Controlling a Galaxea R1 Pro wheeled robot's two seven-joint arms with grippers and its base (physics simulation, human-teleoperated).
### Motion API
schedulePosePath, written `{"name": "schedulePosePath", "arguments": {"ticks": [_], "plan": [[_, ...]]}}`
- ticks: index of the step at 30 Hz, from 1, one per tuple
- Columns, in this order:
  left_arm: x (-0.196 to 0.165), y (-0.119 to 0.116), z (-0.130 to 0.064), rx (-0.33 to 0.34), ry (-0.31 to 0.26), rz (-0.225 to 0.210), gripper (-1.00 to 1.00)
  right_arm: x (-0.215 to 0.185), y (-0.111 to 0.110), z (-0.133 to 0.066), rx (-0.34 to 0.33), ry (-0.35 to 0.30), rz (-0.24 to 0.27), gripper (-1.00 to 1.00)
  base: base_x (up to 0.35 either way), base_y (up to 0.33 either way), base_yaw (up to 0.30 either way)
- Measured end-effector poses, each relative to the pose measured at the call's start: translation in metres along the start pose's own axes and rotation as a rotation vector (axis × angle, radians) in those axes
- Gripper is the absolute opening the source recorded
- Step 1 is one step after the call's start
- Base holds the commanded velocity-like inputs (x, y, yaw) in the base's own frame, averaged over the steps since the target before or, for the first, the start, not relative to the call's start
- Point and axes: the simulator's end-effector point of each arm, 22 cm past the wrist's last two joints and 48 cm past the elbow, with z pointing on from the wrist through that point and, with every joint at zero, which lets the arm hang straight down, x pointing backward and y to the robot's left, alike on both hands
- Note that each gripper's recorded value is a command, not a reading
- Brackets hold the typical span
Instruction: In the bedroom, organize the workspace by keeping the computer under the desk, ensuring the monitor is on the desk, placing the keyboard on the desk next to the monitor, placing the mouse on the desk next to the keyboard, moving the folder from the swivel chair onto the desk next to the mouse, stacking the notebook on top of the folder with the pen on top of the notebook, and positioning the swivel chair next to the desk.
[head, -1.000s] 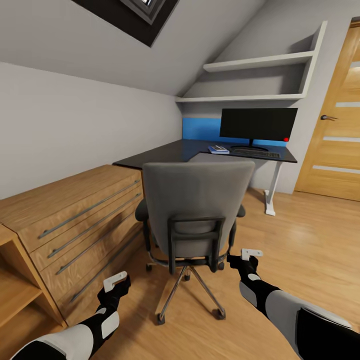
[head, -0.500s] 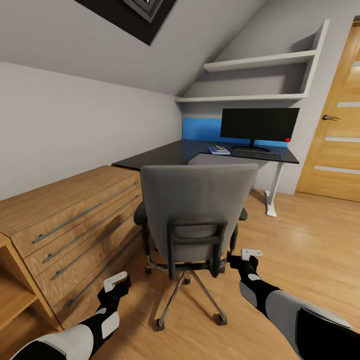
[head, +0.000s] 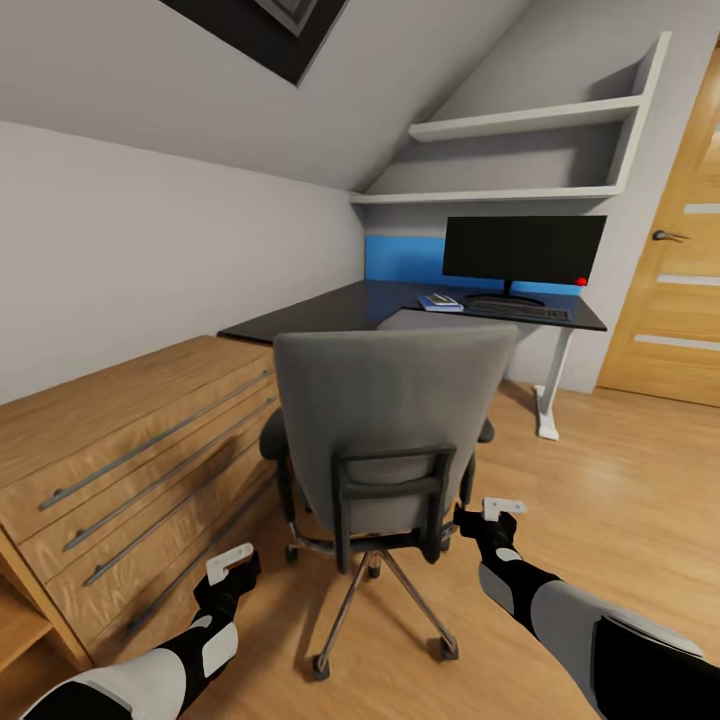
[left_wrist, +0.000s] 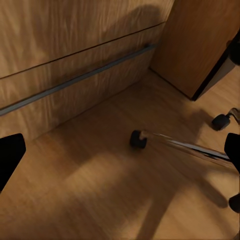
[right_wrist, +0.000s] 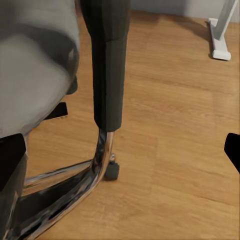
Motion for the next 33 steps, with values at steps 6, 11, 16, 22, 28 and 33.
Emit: {"name": "schedulePosePath", "arguments": {"ticks": [6,11,16,22,28,33], "plan": [[0.000,0.001,0.000,-0.002,0.001,-0.001,1.00,0.003,-0.007,0.001,0.013,0.009,-0.005,1.00,0.042,0.000,0.000],[0.000,0.001,0.000,-0.002,0.000,-0.001,1.00,0.004,-0.013,0.001,0.024,0.013,-0.009,1.00,0.005,0.000,0.000],[0.000,0.001,0.000,-0.002,0.000,-0.001,1.00,0.004,-0.014,0.001,0.025,0.011,-0.009,1.00,0.001,0.000,0.000],[0.000,0.001,0.000,-0.002,0.000,-0.001,1.00,0.003,-0.014,0.001,0.026,0.007,-0.008,1.00,0.000,0.000,0.000],[0.000,0.002,0.000,-0.003,-0.001,0.000,1.00,0.003,-0.014,0.001,0.026,0.006,-0.008,1.00,0.000,0.000,0.000],[-0.001,0.002,0.001,-0.003,-0.001,0.000,1.00,0.003,-0.014,0.001,0.027,0.006,-0.009,1.00,0.000,0.000,0.000]]}}
